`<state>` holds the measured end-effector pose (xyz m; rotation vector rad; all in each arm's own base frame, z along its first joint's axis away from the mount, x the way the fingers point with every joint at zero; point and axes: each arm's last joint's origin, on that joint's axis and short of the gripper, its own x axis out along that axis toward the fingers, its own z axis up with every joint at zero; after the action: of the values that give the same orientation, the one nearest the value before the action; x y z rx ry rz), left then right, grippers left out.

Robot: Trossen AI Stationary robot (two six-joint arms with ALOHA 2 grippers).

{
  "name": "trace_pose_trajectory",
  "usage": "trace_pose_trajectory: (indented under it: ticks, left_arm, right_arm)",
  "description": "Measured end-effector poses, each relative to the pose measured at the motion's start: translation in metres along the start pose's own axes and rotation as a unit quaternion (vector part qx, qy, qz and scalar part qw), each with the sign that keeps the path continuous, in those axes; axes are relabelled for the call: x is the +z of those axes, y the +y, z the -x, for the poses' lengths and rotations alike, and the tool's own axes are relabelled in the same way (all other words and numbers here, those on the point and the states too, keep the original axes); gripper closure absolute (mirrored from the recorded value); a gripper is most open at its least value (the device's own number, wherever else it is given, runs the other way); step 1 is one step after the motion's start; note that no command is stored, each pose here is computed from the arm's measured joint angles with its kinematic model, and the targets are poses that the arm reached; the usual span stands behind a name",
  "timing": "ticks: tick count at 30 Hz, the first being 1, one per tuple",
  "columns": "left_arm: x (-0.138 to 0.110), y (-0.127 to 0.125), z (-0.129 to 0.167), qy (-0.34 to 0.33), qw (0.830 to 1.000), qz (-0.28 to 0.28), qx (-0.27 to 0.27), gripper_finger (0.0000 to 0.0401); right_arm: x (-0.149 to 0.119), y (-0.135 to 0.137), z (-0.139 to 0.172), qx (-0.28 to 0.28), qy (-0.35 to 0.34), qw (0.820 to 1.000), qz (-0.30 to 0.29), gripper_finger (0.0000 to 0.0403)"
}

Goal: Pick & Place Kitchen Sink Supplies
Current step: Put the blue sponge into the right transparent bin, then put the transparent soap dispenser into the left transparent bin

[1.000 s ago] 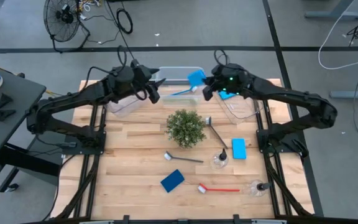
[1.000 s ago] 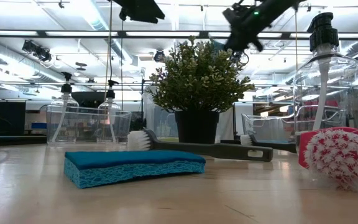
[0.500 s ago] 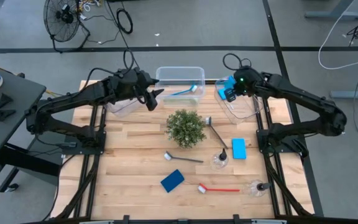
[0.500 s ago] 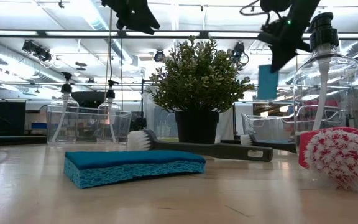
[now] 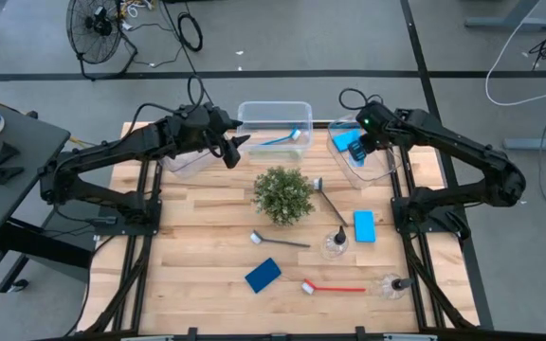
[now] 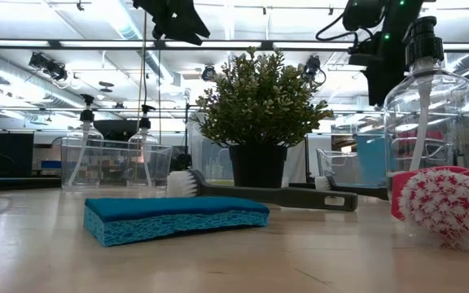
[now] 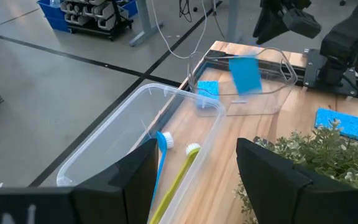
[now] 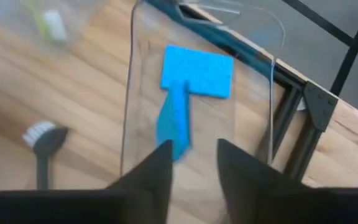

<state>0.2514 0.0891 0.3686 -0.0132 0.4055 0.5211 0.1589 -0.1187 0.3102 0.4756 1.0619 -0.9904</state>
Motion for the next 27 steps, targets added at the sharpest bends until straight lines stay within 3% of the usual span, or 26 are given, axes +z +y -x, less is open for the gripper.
trace_pose_trajectory:
  ticks: [6,10,18,27]
  left_arm:
    - [0.000,0.000,0.000,0.000,1.000,0.000,0.000,0.0181]
    - [0.000,0.000,0.000,0.000,1.000,0.000,0.000,0.0181]
    - [-0.001,0.000,0.000,0.005,1.000,-0.001,0.000,0.0181]
    - [-0.005,0.000,0.000,0.026,1.000,-0.006,-0.001,0.0181]
  right_arm:
    - [-0.005,0.001,0.000,0.044,0.037,0.997,0.045,0.0174]
    - [-0.011,0.004,0.001,0.110,0.077,0.988,0.080,0.0138]
    - [-0.024,0.010,0.015,0.230,0.102,0.955,0.159,0.0128]
    - [-0.051,0.011,0.048,0.271,0.074,0.943,0.180,0.0138]
